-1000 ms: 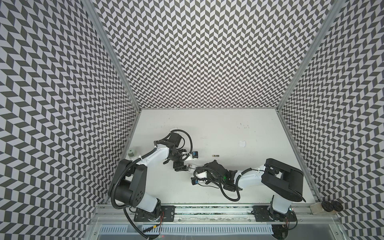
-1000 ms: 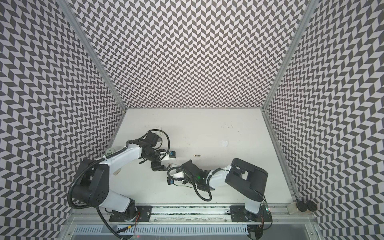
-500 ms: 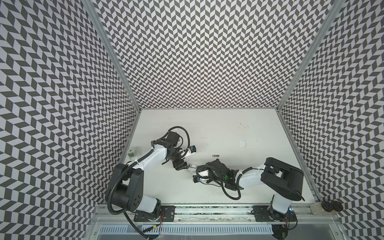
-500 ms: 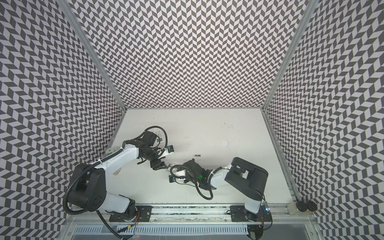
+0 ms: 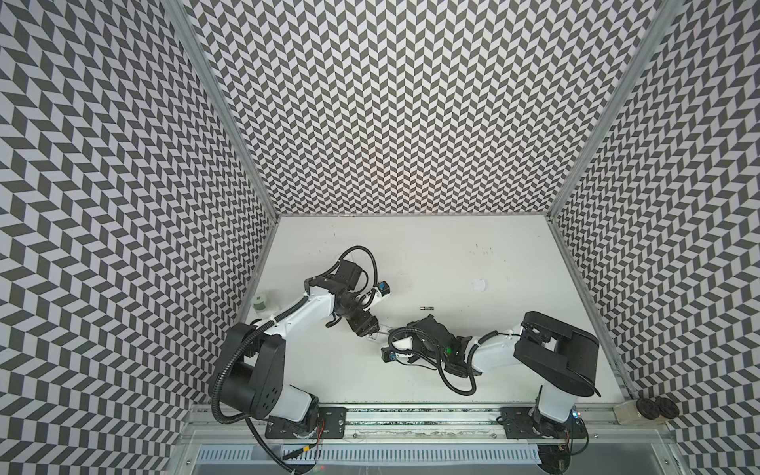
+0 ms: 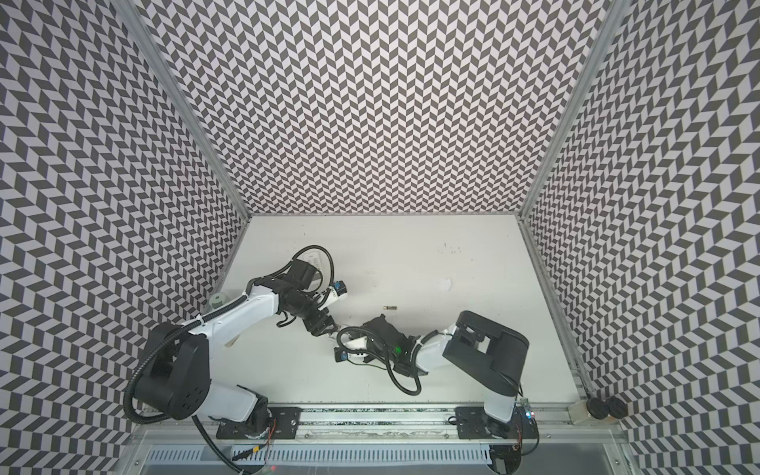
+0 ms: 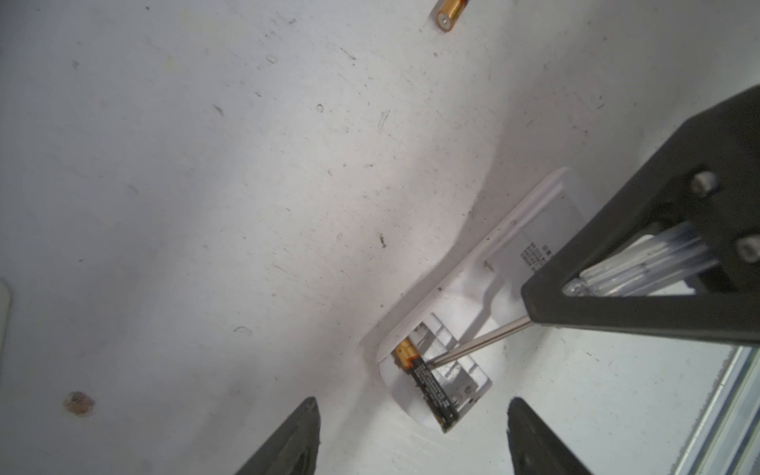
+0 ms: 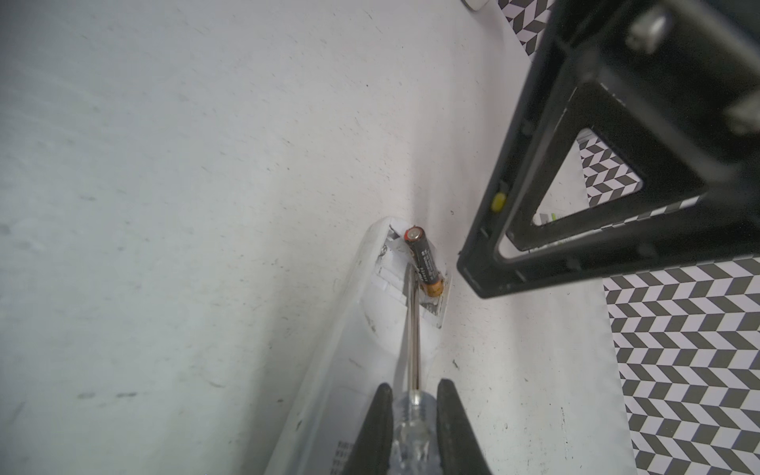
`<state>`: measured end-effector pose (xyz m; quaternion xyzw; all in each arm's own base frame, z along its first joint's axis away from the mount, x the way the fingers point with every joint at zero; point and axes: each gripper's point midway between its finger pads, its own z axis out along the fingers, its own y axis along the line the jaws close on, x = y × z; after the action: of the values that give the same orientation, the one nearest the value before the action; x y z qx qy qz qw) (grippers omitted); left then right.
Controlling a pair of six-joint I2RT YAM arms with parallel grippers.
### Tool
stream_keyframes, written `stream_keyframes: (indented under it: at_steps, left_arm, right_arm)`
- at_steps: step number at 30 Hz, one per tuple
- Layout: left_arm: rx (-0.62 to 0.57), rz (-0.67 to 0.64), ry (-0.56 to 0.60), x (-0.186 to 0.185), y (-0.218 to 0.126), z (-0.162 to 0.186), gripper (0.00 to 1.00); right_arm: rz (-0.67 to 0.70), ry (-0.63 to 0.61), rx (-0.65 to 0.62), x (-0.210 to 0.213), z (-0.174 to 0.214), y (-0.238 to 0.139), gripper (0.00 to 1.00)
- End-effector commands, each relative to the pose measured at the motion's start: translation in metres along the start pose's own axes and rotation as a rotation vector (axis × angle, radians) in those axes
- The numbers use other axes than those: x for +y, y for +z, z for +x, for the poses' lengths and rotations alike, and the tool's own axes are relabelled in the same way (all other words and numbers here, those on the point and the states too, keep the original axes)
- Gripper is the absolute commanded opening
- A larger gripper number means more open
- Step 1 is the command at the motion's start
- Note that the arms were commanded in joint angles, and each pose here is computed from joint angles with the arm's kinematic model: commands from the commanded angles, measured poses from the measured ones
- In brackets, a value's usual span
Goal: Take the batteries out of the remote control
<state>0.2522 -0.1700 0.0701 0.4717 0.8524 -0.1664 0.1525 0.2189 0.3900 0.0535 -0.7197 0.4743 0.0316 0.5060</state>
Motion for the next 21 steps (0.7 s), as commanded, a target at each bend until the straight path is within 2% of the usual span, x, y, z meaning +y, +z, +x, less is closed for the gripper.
stream_keyframes:
  at_steps: [1,9,15,19,21]
  left_arm:
    - [0.014,0.008,-0.012,-0.003,0.008,0.001,0.73]
    - [0.079,-0.022,-0.018,0.000,0.019,0.019,0.73]
    - [0.149,-0.063,-0.018,0.009,0.029,0.034,0.67]
    - [0.155,-0.062,-0.019,0.010,0.031,0.036,0.63]
    - [0.150,-0.064,-0.020,0.011,0.030,0.034,0.58]
  right_arm:
    - [0.014,0.016,-0.022,-0.001,-0.001,0.001,0.00]
    - [0.013,0.010,-0.016,0.003,0.002,0.001,0.00]
    - [0.023,0.013,-0.018,0.000,0.002,-0.001,0.00]
    - [0.011,-0.002,-0.001,0.003,0.005,0.001,0.00]
    - [0.017,0.004,-0.008,0.001,0.003,0.000,0.00]
